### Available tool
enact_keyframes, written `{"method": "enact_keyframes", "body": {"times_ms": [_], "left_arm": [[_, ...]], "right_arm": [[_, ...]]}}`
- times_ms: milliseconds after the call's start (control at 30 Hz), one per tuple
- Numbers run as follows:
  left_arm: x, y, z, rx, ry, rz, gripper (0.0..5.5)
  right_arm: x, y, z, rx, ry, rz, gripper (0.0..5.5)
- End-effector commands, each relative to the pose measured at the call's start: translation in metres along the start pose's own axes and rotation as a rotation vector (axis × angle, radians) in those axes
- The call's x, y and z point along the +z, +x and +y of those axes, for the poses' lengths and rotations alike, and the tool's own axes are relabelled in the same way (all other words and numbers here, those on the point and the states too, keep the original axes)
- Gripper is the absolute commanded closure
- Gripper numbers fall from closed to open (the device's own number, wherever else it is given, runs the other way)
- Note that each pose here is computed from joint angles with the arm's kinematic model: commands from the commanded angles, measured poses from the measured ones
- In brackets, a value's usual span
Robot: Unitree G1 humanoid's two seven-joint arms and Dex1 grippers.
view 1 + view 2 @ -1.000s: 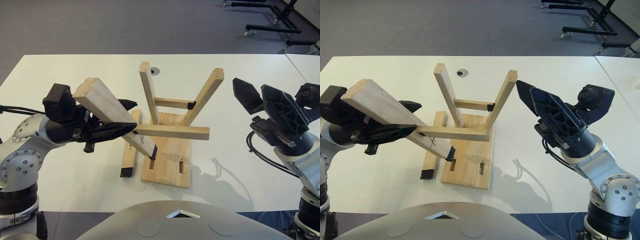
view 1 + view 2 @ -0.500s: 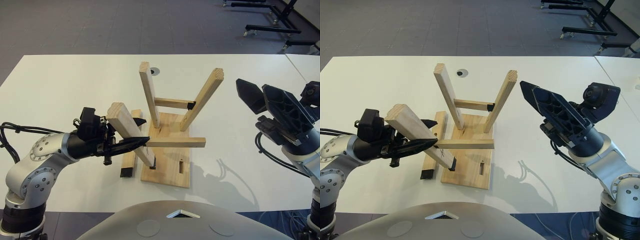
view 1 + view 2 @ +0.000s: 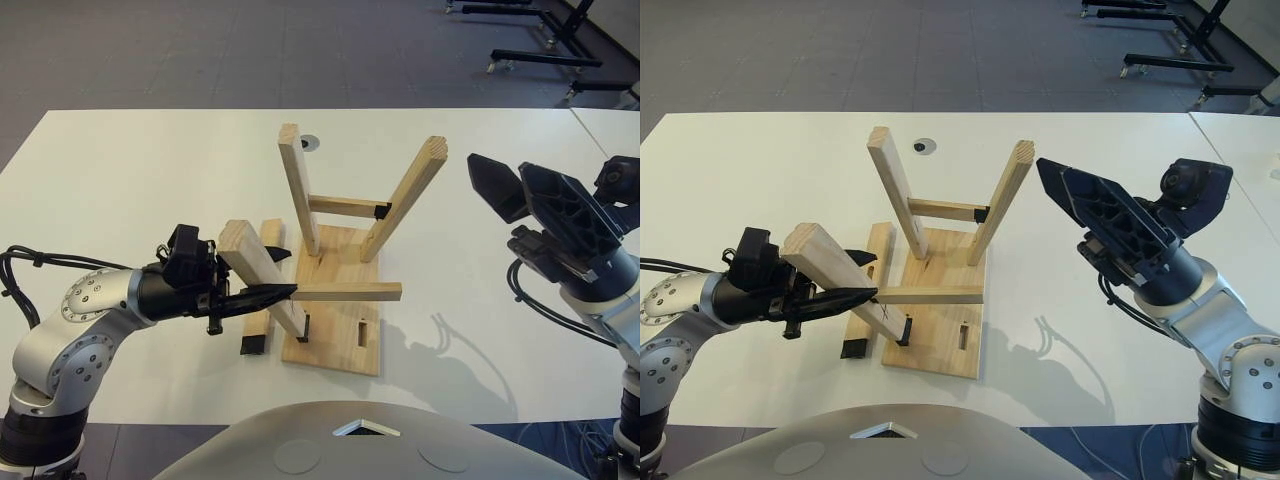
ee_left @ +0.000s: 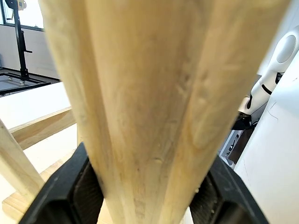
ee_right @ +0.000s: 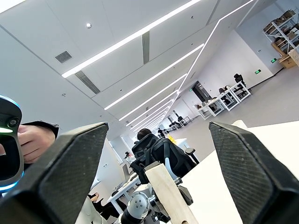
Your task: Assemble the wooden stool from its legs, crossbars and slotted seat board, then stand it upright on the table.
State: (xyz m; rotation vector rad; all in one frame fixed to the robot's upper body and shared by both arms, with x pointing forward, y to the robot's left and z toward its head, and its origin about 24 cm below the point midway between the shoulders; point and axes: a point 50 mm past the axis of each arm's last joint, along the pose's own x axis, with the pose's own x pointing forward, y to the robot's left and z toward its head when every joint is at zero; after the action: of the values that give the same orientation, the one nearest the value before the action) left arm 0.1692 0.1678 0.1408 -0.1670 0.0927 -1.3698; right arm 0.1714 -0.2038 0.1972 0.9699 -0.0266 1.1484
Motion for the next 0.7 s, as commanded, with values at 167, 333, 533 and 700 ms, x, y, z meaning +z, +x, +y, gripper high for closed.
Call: {"method": "enact_keyframes", "body": {"times_ms": [167, 333, 533, 700], "left_arm": [[0.002, 0.007, 0.004, 0.032, 0.069, 0.064, 3.34], [0.002, 0.007, -0.001, 0.020, 0.073, 0.077, 3.34], [-0.004, 0.007, -0.003, 0.007, 0.108, 0.151, 3.34], [-0.005, 0.010, -0.009, -0.015, 0.140, 0.193, 3.34]], "right_arm": [[-0.004, 0.004, 0.001, 0.007, 0.006, 0.012, 1.51], [-0.008, 0.004, 0.001, 0.001, 0.012, 0.002, 1.51], [-0.009, 0.005, 0.002, -0.002, 0.016, 0.002, 1.51], [-0.010, 0.005, 0.002, -0.005, 0.019, 0.007, 1.51]]}}
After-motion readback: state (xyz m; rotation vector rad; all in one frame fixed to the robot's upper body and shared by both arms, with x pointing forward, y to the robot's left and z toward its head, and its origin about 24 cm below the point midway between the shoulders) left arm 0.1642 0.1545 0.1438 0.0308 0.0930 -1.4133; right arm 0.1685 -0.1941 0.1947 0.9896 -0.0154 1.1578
